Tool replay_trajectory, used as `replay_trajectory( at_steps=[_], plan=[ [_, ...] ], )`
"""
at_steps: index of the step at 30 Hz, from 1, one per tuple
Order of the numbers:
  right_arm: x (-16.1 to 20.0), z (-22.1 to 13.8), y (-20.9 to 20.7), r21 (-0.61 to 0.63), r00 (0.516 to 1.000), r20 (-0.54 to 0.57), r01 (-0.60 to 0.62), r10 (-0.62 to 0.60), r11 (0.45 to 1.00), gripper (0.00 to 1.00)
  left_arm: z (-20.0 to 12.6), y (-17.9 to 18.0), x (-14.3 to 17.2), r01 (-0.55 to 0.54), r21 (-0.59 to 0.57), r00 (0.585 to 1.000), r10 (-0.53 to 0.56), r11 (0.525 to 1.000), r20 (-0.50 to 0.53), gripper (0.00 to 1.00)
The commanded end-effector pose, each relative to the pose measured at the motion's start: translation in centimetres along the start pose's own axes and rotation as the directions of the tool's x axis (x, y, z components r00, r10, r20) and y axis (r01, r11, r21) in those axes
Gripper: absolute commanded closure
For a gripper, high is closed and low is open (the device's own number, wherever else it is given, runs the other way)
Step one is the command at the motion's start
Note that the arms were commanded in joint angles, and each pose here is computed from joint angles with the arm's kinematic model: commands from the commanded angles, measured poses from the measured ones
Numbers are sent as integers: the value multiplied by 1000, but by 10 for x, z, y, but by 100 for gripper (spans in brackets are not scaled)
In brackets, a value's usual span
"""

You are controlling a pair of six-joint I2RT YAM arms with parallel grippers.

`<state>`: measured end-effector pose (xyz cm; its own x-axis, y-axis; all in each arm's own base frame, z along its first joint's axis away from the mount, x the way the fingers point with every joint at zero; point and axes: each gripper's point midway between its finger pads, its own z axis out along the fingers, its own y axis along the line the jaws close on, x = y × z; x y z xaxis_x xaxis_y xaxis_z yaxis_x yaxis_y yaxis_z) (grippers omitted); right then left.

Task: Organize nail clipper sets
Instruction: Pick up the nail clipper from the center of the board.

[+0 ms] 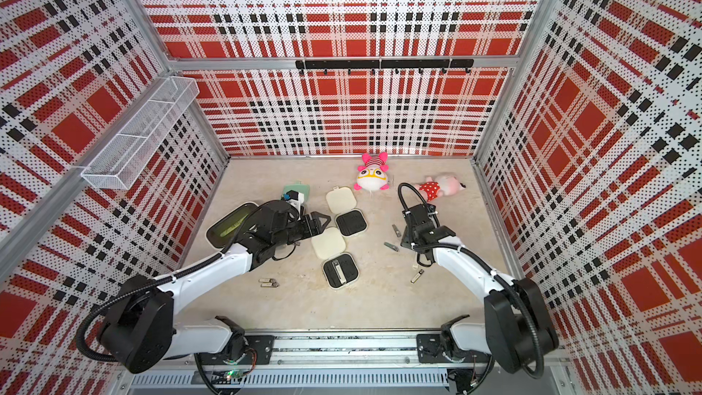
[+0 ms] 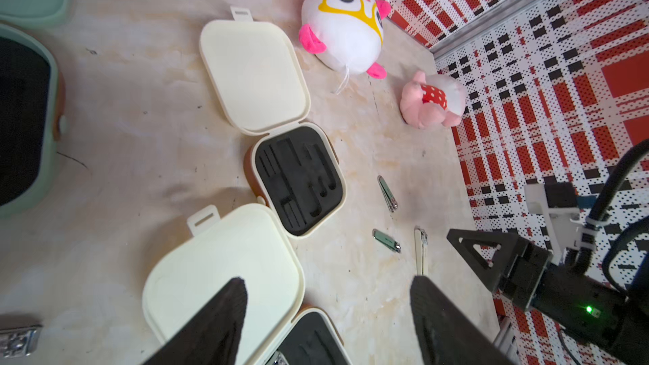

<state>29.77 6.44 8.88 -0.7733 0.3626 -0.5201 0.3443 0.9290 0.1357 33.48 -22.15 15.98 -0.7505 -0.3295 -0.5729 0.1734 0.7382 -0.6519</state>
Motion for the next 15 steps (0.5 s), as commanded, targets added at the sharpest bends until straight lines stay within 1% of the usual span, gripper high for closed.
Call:
replay_trajectory(
  at_steps=[1, 5, 9, 15],
  plan=[
    [13, -7, -19, 12, 998, -28, -59, 60, 998, 40, -7, 6, -12, 0, -20, 998, 1, 1000, 63, 22],
    [32, -9, -35, 42, 995, -58, -85, 87, 996, 45, -11, 15, -18, 11, -27, 996, -9, 1000, 94, 22],
    [51, -5, -44, 53, 989, -97, -111, 115, 992, 51, -17, 32, -26, 33, -52, 992, -26, 998, 125, 22],
    [74, 0, -44, 39, 977, -165, -128, 132, 991, 52, -23, 62, -31, 69, -91, 990, -57, 993, 132, 22]
  ],
)
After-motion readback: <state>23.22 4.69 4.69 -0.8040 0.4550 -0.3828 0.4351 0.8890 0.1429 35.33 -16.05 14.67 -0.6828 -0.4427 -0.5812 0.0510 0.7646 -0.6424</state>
